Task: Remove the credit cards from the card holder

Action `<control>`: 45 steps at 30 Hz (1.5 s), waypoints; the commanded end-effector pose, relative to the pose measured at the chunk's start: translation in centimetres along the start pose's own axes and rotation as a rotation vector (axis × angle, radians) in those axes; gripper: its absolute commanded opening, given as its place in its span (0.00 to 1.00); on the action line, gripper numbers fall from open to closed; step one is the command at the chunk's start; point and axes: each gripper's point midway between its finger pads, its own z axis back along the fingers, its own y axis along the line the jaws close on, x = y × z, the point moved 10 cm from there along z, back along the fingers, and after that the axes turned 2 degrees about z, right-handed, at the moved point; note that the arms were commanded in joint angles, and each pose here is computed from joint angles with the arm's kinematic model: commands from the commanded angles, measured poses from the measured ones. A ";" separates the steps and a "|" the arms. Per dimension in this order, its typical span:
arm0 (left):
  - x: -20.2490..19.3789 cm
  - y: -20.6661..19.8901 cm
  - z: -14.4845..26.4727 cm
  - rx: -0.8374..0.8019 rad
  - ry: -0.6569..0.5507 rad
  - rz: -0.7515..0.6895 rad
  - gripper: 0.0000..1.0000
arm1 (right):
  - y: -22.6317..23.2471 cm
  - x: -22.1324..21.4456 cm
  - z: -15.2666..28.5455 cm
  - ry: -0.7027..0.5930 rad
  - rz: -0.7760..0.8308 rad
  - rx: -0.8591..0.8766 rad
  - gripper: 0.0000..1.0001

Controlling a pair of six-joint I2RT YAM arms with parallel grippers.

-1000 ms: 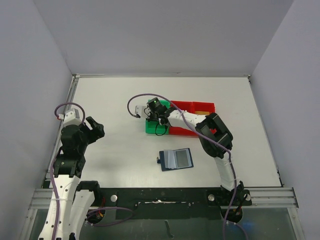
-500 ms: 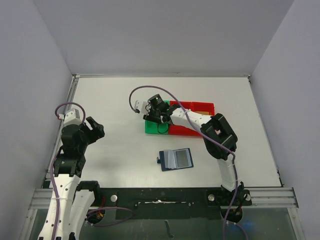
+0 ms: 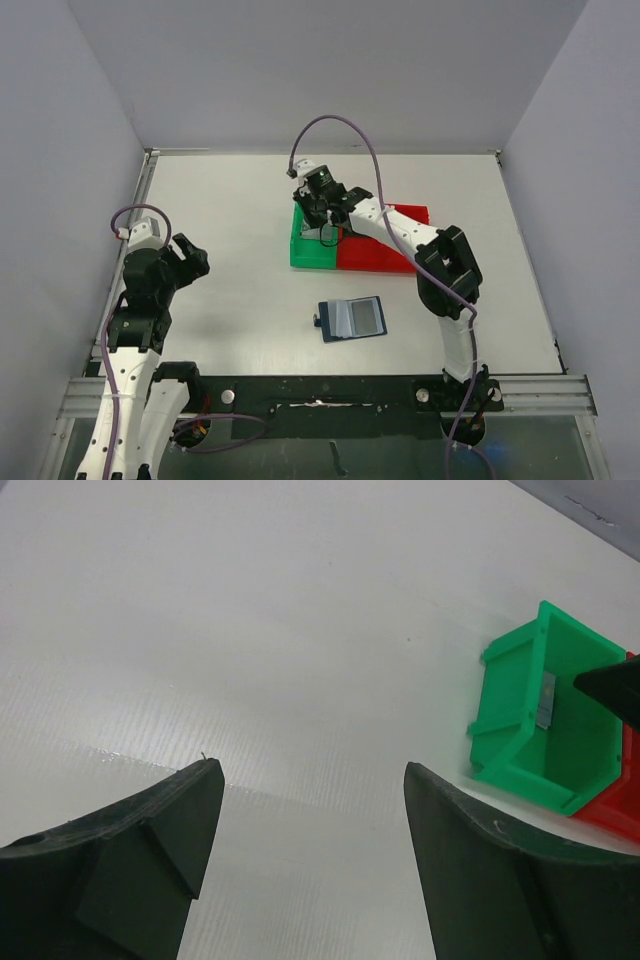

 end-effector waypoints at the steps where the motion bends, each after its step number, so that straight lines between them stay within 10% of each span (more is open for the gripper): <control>1: 0.9 -0.4 0.1 -0.017 -0.037 -0.001 0.73 | 1.2 0.0 0.3 0.045 -0.265 -0.037 0.12; 45: 0.9 -0.5 0.1 -0.027 -0.032 -0.006 0.73 | 2.0 -1.1 -4.9 0.102 -0.306 -0.179 0.25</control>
